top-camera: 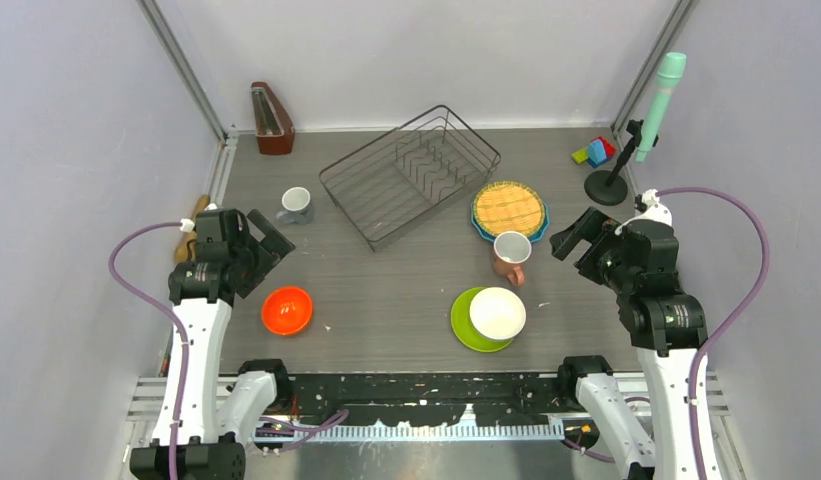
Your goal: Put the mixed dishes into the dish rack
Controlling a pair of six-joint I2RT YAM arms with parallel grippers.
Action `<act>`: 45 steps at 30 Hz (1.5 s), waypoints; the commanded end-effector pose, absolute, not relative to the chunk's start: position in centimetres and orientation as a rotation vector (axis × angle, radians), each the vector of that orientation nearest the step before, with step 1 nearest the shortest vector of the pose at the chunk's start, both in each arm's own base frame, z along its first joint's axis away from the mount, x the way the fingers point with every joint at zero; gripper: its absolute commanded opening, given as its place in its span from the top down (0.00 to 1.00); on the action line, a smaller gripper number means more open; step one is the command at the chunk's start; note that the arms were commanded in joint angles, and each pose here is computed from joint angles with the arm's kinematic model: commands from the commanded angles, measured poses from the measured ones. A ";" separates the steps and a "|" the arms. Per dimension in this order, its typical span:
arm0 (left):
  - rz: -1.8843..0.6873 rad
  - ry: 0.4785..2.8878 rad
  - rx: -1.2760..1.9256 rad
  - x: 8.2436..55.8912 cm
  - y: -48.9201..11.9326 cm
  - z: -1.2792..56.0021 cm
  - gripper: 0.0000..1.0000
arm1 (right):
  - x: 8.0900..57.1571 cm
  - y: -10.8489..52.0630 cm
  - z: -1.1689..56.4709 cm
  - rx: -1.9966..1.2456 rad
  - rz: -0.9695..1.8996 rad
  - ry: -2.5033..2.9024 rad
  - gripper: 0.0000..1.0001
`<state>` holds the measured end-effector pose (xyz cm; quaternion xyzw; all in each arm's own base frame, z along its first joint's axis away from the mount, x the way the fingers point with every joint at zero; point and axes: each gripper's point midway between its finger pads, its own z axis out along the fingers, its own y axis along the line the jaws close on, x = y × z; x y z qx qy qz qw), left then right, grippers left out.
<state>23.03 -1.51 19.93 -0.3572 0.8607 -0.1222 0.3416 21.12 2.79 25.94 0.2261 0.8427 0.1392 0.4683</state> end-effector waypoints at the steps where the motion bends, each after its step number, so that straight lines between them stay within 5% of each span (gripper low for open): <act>1: -0.259 2.227 -0.920 22.7 -0.7 19.8 0.00 | 21.2 3.0 26.5 0.540 0.353 2.056 0.02; 11: -0.482 2.331 -0.605 22.9 -4.5 18.6 0.00 | 21.9 3.0 25.1 0.546 0.355 2.056 0.00; 24: -0.874 2.152 -0.338 24.0 -10.0 20.6 0.01 | 26.5 4.1 20.6 0.789 0.472 2.071 0.03; 38: -0.871 2.064 -0.043 24.7 -14.3 21.6 0.01 | 34.7 2.9 16.3 1.074 0.503 1.910 0.11; 45: -0.653 2.127 0.053 24.3 -12.2 22.9 0.01 | 37.5 1.4 13.9 1.055 0.441 1.970 0.16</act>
